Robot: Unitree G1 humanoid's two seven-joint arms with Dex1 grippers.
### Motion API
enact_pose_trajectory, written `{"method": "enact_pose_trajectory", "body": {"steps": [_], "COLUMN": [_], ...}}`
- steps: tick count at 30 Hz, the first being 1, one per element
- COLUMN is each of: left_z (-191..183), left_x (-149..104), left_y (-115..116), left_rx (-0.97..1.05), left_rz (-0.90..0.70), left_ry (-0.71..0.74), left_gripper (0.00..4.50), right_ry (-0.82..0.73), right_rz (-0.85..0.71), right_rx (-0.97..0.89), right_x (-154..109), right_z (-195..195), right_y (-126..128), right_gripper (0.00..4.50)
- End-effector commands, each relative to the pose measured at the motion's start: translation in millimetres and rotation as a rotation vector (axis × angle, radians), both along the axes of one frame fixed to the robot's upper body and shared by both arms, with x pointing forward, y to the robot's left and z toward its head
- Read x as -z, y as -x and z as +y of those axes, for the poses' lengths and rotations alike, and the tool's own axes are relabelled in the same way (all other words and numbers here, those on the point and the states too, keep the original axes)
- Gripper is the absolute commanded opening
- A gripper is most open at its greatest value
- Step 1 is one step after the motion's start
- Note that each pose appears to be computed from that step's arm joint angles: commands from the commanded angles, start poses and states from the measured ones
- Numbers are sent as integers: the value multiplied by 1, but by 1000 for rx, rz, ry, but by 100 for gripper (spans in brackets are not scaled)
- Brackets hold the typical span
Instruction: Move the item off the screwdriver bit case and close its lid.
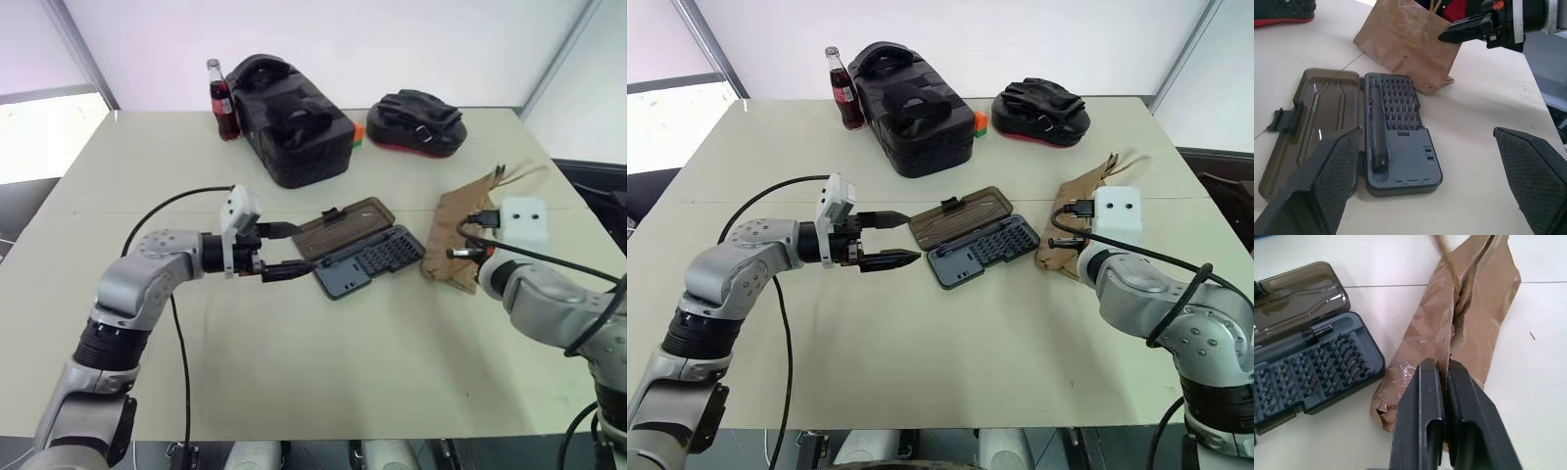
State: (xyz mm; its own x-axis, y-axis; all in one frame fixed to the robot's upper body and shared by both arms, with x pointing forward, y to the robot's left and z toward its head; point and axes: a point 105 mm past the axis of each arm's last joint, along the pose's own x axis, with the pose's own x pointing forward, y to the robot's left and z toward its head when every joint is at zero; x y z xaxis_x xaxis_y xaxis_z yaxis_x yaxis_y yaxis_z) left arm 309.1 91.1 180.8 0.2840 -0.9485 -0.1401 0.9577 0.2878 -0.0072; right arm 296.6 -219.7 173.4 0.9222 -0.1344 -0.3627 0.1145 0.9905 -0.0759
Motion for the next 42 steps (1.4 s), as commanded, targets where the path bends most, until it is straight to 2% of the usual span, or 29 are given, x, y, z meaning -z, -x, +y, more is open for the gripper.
{"method": "enact_pose_trajectory", "body": {"steps": [1,7,10,21,26,29,36,42], "left_z": [0,-3,-6,-18,-16,-13,-10,-3], "left_x": [-13,-16,-18,-15,-11,-8,-5,-3], "left_y": [2,2,4,14,18,18,16,7], "left_rx": [0,19,37,86,86,72,50,1], "left_rz": [-64,-76,-81,-79,-75,-73,-69,-63], "left_ry": [21,22,25,28,15,4,1,11], "left_gripper": [450,450,450,450,450,450,450,450], "right_ry": [91,329,395,447,463,434,421,488], "right_rz": [-69,-163,-180,-47,30,40,49,5], "right_rx": [9,122,158,286,266,244,236,243], "right_x": [-23,-68,-81,-62,-45,-38,-32,-56], "right_z": [-9,-52,-70,-154,-173,-172,-171,-173], "right_y": [0,-1,-2,-8,-8,-11,-12,-6], "right_gripper": [5,5,5,5,5,89,444,449]}}
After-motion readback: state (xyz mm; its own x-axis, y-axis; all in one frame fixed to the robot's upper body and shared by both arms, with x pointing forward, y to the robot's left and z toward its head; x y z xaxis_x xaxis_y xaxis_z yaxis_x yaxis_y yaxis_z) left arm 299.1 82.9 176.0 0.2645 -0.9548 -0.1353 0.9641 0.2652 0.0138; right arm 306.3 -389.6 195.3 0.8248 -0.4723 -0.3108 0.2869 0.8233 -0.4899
